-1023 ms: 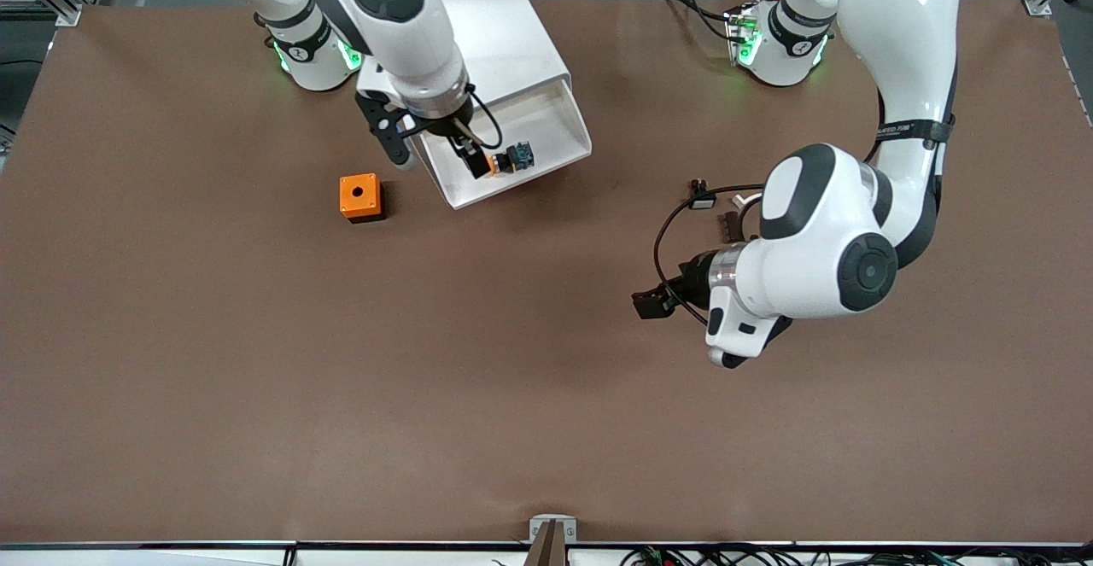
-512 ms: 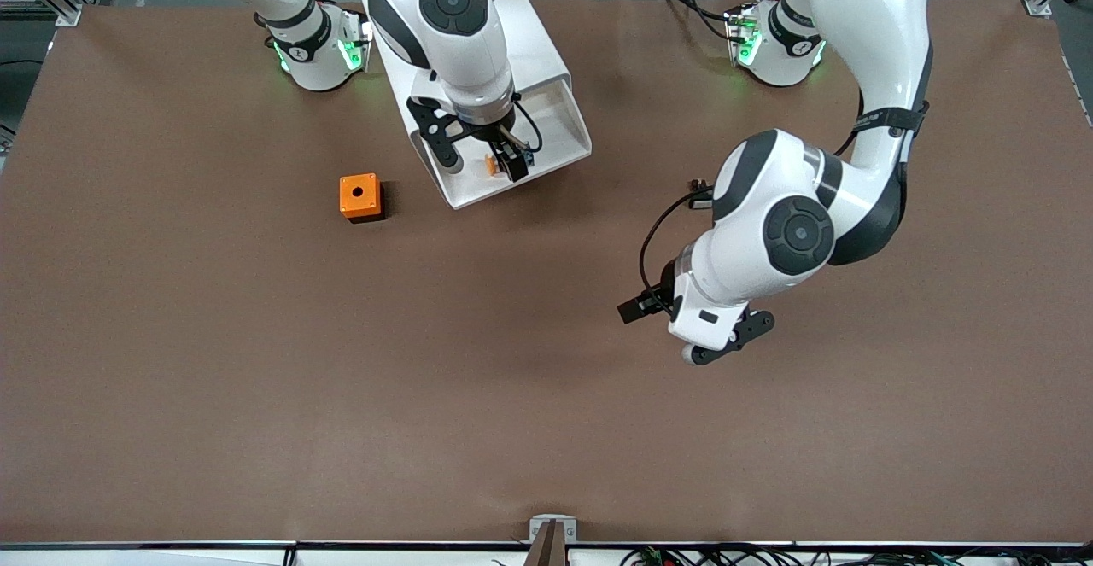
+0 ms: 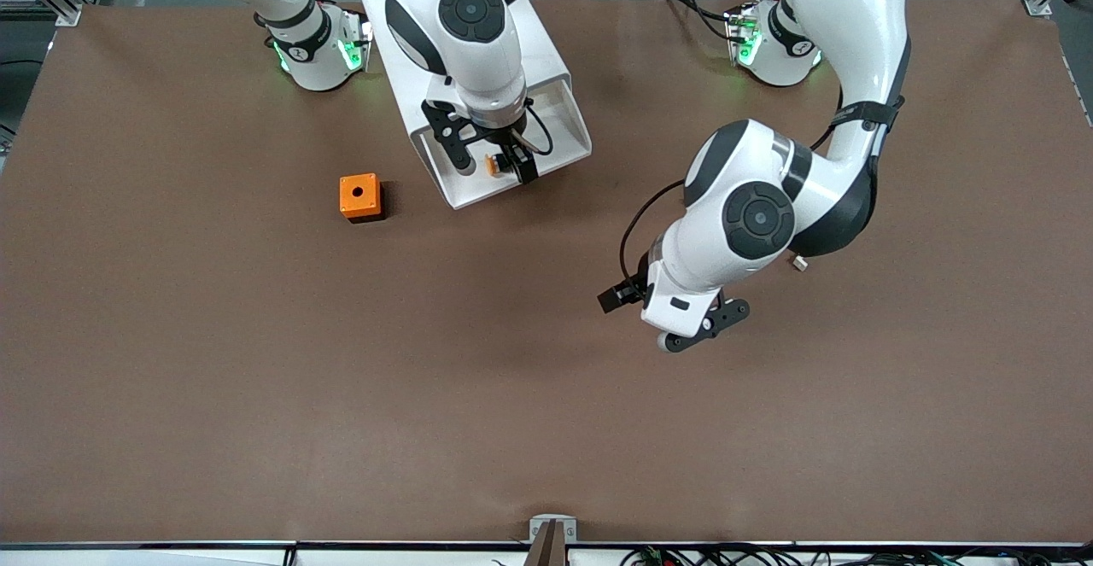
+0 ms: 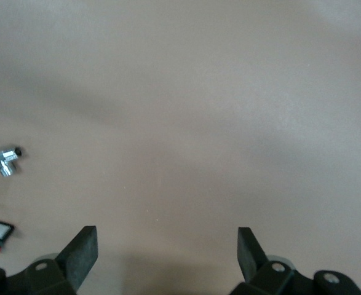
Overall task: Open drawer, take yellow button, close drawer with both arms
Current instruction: 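Lower the right gripper into the drawer and grasp the yellow button, then lift the yellow button out of the drawer with the right gripper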
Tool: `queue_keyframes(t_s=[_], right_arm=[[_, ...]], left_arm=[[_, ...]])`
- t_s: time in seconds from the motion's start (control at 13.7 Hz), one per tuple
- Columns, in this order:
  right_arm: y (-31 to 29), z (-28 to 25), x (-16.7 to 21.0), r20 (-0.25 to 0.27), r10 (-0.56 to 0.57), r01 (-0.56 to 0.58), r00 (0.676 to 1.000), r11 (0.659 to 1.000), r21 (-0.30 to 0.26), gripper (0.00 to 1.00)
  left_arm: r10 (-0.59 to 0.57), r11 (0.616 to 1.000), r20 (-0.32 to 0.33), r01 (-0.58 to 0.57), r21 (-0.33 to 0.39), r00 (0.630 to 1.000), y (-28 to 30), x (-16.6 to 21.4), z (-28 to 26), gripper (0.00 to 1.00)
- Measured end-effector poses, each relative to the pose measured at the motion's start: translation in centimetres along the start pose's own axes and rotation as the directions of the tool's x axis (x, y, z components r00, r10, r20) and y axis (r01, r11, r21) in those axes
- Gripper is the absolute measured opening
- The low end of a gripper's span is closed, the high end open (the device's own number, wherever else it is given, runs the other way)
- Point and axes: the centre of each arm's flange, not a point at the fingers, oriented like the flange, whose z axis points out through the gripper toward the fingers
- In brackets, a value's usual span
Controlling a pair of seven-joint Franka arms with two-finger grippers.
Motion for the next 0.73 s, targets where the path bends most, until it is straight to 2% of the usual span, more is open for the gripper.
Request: queue_keyframes(t_s=[0.15, 0.29, 0.51, 0.58, 0.73], right_arm=[[0.0, 0.6, -0.4, -0.002, 0.000, 0.000, 1.000, 1.000, -0.003, 1.00], [-0.1, 0.9, -0.4, -0.003, 0.000, 0.000, 1.000, 1.000, -0.005, 0.81], [-0.3, 0.6, -0.5, 0.000, 0.000, 0.000, 1.000, 1.000, 0.003, 0.45], [-0.3, 0.5, -0.4, 0.000, 0.001, -0.001, 1.000, 1.000, 0.006, 0.41], [-0.5, 0.2, -0.4, 0.002, 0.002, -0.002, 1.000, 1.000, 0.011, 0.42]], left_arm=[[-0.023, 1.000, 0.002, 0.023, 0.004, 1.000, 0.3, -0.6, 0.3, 1.00], [-0.021, 1.000, 0.003, 0.021, 0.005, 1.000, 0.5, -0.9, 0.4, 1.00], [-0.016, 1.000, 0.004, 0.015, 0.007, 1.000, 0.7, -1.3, 0.5, 1.00], [-0.013, 1.000, 0.004, 0.013, 0.007, 1.000, 0.8, -1.4, 0.5, 1.00], [-0.009, 1.000, 0.005, 0.009, 0.008, 1.000, 1.0, -1.7, 0.6, 1.00]])
